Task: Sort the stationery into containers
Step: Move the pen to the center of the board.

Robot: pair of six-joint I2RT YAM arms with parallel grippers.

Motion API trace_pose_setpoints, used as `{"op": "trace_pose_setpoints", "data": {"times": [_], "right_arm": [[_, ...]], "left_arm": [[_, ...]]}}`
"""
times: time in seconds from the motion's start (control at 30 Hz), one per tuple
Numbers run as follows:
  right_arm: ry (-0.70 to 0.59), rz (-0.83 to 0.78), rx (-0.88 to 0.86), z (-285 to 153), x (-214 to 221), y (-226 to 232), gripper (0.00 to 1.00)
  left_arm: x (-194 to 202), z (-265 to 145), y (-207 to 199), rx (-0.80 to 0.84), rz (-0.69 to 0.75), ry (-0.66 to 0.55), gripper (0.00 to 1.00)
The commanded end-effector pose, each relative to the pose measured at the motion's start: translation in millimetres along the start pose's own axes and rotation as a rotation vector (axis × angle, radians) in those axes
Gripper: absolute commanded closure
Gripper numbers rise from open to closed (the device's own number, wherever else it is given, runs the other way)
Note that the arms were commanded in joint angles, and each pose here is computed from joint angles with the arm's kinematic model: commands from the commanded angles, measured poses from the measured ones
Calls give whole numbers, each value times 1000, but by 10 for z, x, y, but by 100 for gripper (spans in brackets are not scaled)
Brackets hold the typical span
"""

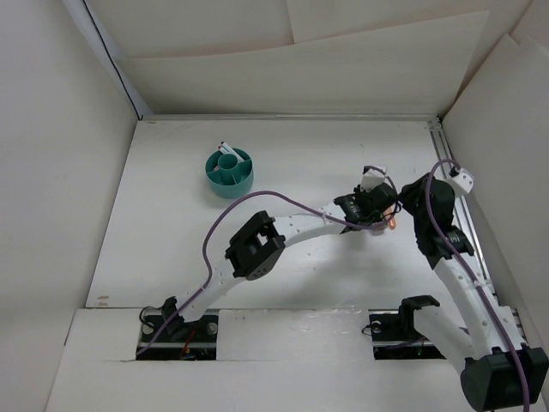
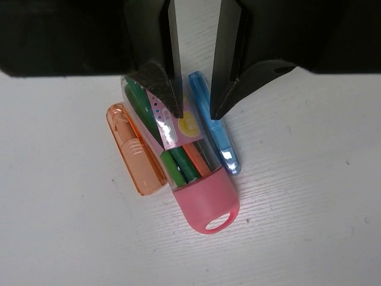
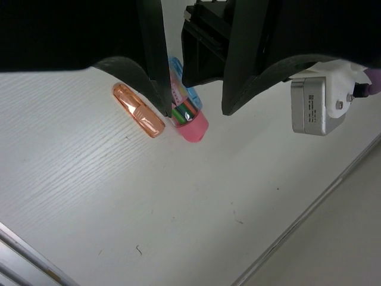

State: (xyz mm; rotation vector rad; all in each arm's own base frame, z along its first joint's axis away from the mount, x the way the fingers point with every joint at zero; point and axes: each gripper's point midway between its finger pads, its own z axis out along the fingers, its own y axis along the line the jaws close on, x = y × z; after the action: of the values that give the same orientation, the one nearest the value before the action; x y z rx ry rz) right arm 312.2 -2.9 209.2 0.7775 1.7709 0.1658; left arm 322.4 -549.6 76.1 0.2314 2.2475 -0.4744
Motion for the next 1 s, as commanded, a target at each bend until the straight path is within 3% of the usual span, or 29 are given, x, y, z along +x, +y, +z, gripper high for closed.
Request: {"op": "trace_pose_setpoints", "data": {"times": [0.0, 0.17, 0.23, 0.3, 0.37, 0.47, 0.57, 0.8, 0.97], "right_arm": [[-81, 59, -114, -217, -369, 302, 54], [-168, 95, -126, -496, -759, 344, 61], [-177, 89, -131, -563, -812, 348, 76], [-188, 95, -140, -615, -869, 368, 84], [-185, 93, -138, -660, -884, 357, 84], [-200, 92, -149, -709, -947, 379, 72], [-205, 85, -163, -756, -1000, 416, 68], [-173, 67, -195, -704, -900, 468, 67], [-160, 52, -194, -650, -866, 487, 67]], "left_arm": [[50, 96, 130, -53, 21, 10, 78], [178, 88, 235, -67, 12, 26, 80], [152, 94, 292, -73, 6, 23, 80], [116, 84, 291, -80, -4, 14, 82], [116, 84, 291, -80, -4, 14, 82], [220, 145, 318, -85, 5, 34, 82], [205, 156, 299, -84, 4, 33, 82], [231, 120, 230, -29, -23, 36, 79], [145, 15, 254, -22, -34, 11, 72]]}}
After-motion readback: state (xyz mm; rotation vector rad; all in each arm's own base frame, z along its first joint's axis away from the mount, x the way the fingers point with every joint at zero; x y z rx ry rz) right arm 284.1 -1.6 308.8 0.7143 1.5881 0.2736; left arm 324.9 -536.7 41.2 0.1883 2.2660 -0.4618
